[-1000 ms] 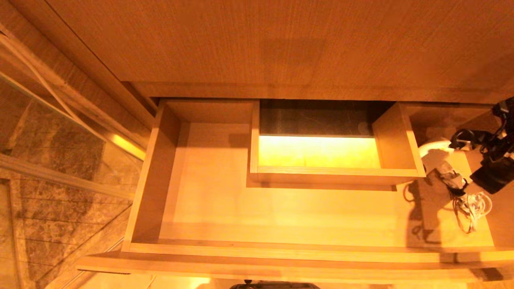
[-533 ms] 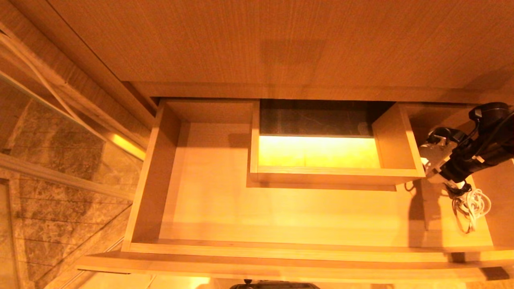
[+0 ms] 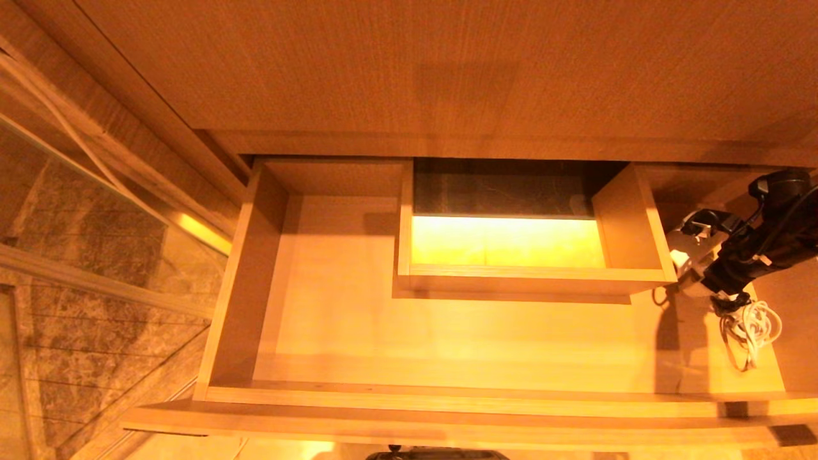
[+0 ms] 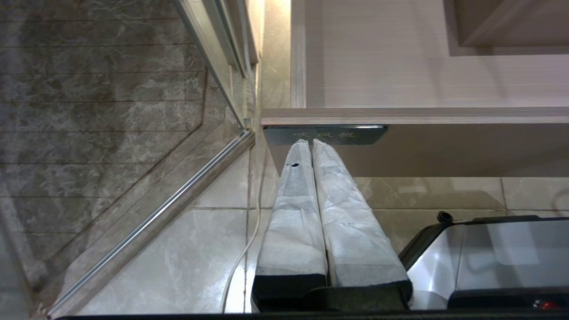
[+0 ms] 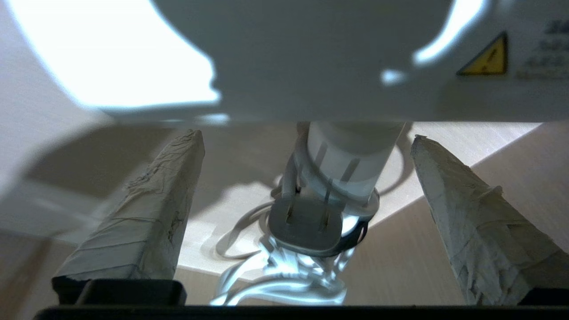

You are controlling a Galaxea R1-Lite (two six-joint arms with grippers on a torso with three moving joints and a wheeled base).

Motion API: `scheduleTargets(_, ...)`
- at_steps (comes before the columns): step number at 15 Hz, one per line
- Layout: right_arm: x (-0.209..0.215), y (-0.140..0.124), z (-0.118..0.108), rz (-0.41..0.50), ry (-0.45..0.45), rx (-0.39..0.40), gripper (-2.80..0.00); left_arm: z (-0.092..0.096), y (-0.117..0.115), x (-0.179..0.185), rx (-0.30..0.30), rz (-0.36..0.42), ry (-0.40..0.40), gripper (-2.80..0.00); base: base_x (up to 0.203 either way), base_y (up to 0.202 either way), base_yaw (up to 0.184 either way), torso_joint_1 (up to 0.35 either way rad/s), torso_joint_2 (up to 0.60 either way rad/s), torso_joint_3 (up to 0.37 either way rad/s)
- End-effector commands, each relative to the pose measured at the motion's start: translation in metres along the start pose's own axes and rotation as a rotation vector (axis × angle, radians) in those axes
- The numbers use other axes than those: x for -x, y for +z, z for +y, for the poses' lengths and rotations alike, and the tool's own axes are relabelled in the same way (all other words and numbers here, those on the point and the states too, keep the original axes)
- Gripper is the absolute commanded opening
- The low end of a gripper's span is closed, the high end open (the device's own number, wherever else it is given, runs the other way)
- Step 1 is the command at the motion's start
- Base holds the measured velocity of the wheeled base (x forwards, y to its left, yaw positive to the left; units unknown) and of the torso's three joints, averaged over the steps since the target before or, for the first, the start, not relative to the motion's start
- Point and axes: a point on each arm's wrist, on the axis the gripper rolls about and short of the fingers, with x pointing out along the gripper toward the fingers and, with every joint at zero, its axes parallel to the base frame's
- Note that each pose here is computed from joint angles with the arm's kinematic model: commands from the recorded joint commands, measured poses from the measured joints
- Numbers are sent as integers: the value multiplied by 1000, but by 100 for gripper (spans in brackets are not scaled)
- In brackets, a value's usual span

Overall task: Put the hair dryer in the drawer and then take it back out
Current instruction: Take the hairdryer out

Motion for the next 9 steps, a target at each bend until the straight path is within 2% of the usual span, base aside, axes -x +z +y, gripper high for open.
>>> scheduleTargets(1,-7,-2,0,8,11,1,0,0,0,0,0,1,0,-280,0,0,0,0,0,0)
scheduleTargets(8,-29,-4,-2,0,1,-2,0,0,0,0,0,1,0,-280,0,0,0,0,0,0)
scheduleTargets(9,-29,-4,-1,-1,2,1,-280,0,0,0,0,1,0,-280,0,0,0,0,0,0)
